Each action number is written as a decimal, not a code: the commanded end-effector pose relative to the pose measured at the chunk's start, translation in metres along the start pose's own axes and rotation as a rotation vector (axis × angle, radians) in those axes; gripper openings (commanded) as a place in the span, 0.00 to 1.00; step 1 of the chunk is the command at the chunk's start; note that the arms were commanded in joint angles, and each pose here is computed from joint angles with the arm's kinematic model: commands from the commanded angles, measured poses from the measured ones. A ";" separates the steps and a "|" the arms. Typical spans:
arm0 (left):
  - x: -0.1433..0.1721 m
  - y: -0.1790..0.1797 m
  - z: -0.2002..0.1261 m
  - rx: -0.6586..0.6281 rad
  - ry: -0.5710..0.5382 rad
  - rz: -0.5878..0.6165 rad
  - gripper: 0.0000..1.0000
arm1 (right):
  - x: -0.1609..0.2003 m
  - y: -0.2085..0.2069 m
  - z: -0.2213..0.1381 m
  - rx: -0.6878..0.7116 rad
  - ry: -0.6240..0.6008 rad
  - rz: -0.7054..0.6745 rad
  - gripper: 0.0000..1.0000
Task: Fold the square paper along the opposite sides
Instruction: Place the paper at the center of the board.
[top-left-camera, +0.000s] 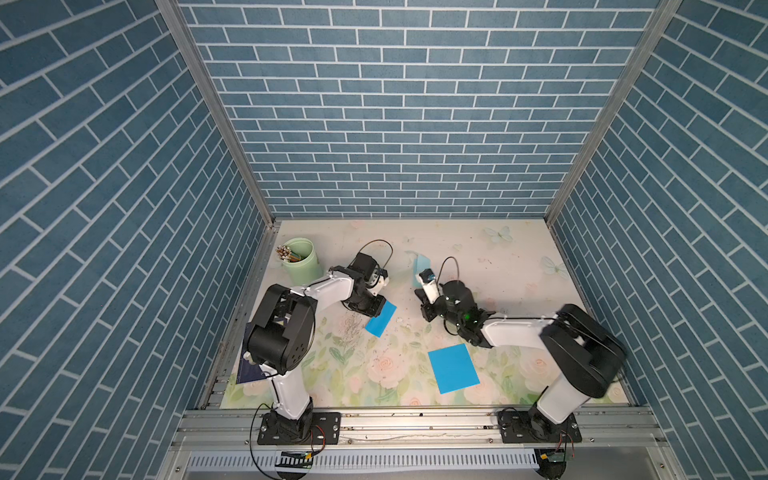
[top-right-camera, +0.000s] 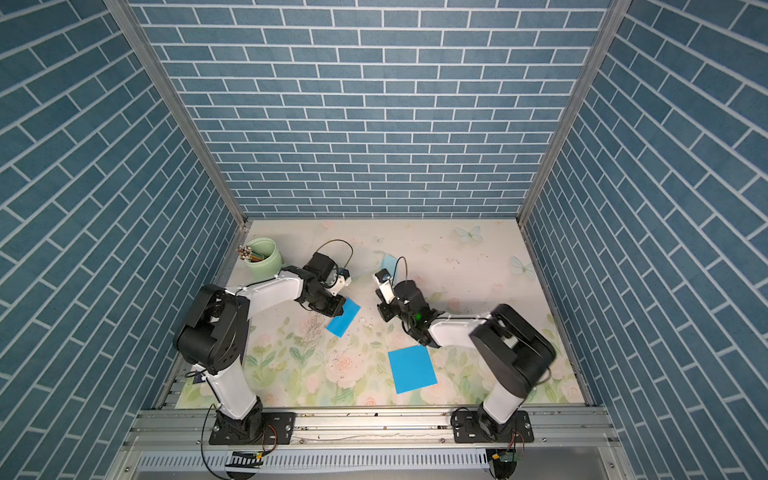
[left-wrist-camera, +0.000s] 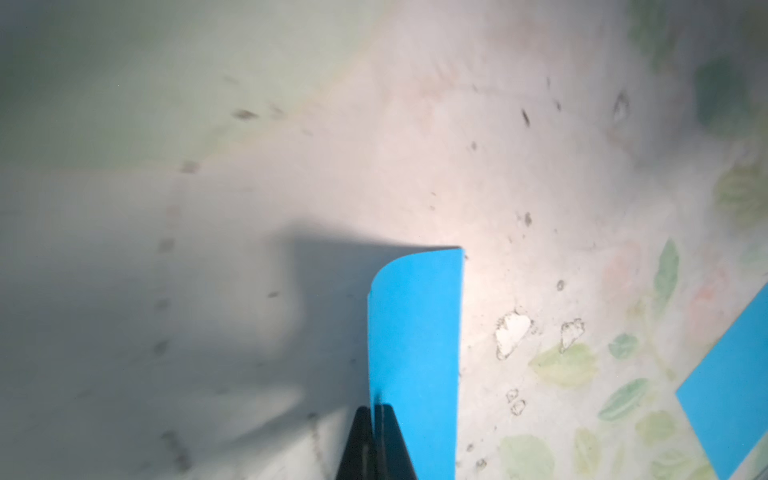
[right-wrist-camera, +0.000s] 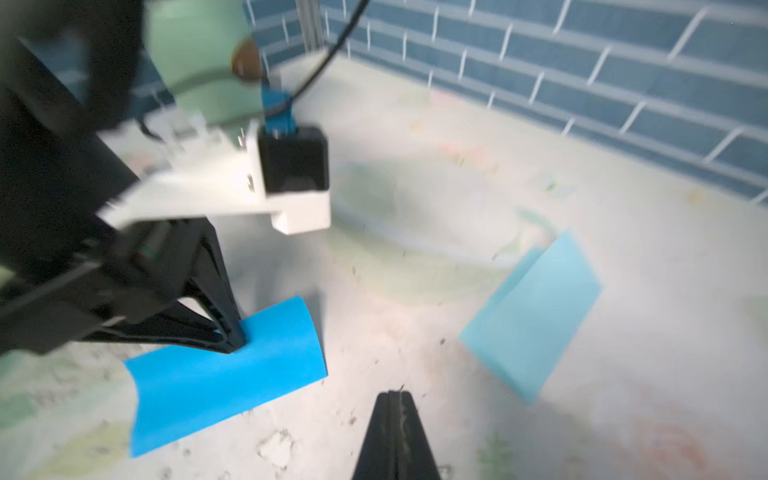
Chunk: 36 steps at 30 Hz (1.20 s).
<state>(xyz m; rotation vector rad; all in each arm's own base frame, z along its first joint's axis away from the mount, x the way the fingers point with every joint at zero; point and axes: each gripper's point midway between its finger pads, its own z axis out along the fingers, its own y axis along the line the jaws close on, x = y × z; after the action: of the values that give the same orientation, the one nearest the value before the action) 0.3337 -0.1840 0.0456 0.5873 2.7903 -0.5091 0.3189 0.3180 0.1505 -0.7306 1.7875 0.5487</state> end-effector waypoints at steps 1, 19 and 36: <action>-0.070 -0.006 -0.054 0.061 -0.240 -0.056 0.00 | -0.015 -0.013 -0.027 0.029 -0.063 0.054 0.00; -0.185 0.015 0.016 0.177 -0.266 -0.206 0.00 | 0.005 -0.031 -0.043 -0.004 -0.083 0.128 0.00; -0.136 0.031 0.040 0.110 -0.189 -0.257 0.13 | 0.007 -0.032 -0.037 -0.035 -0.066 0.153 0.00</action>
<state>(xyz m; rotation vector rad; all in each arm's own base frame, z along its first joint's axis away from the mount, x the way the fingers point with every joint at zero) 0.4686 -0.2226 0.0254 0.1916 2.7261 -0.7671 0.3132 0.2645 0.1473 -0.6102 1.8018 0.6596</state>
